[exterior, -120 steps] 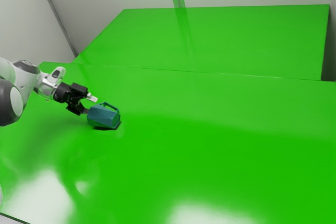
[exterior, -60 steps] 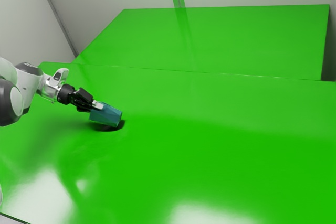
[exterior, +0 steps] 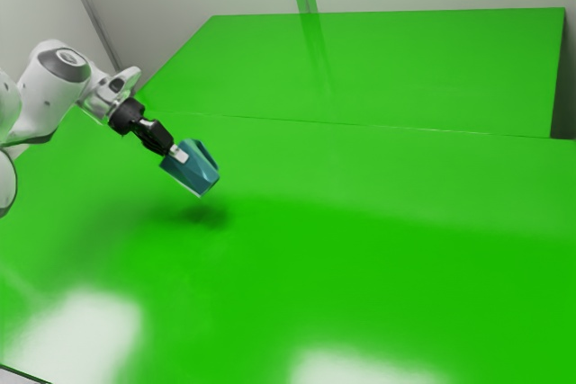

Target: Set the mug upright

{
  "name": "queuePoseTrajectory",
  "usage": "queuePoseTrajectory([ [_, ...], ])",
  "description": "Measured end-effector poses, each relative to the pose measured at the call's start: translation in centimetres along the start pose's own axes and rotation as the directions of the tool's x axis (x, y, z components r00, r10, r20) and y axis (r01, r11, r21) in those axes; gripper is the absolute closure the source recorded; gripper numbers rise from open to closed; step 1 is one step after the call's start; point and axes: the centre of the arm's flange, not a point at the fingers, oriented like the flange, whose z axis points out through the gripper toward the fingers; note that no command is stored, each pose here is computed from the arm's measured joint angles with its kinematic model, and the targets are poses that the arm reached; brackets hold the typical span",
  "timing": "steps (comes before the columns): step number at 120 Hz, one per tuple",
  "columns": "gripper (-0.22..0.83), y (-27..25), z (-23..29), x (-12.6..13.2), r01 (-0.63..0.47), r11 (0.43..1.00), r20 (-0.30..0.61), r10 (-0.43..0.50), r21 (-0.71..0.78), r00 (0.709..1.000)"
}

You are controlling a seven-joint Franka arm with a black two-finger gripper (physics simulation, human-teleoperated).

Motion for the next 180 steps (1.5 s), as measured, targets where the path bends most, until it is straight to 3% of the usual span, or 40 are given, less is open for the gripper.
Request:
queuePoseTrajectory([
  [19, 0.78, 7.2, 1.6, 3.5, -0.121, 0.951, 0.228, 0.056, 0.284, 0.972],
  [33, 0.78, 9.4, 3.0, 3.8, -0.149, 0.891, 0.284, 0.023, 0.43, 0.958],
  [70, 0.79, 7.5, 9.4, 3.6, -0.136, 0.764, 0.272, -0.054, 0.631, 0.961],
  [125, 0.78, 3.5, 12.9, 2.8, 0.044, 0.726, 0.14, -0.19, 0.686, 0.972],
  [155, 0.3, 4.9, 12.3, 3.2, 0.093, 0.717, 0.082, -0.206, 0.691, 0.975],
  [180, 0.11, 8.7, 8.2, 4.7, 0.14, 0.719, 0.01, -0.201, 0.681, 0.98],
])
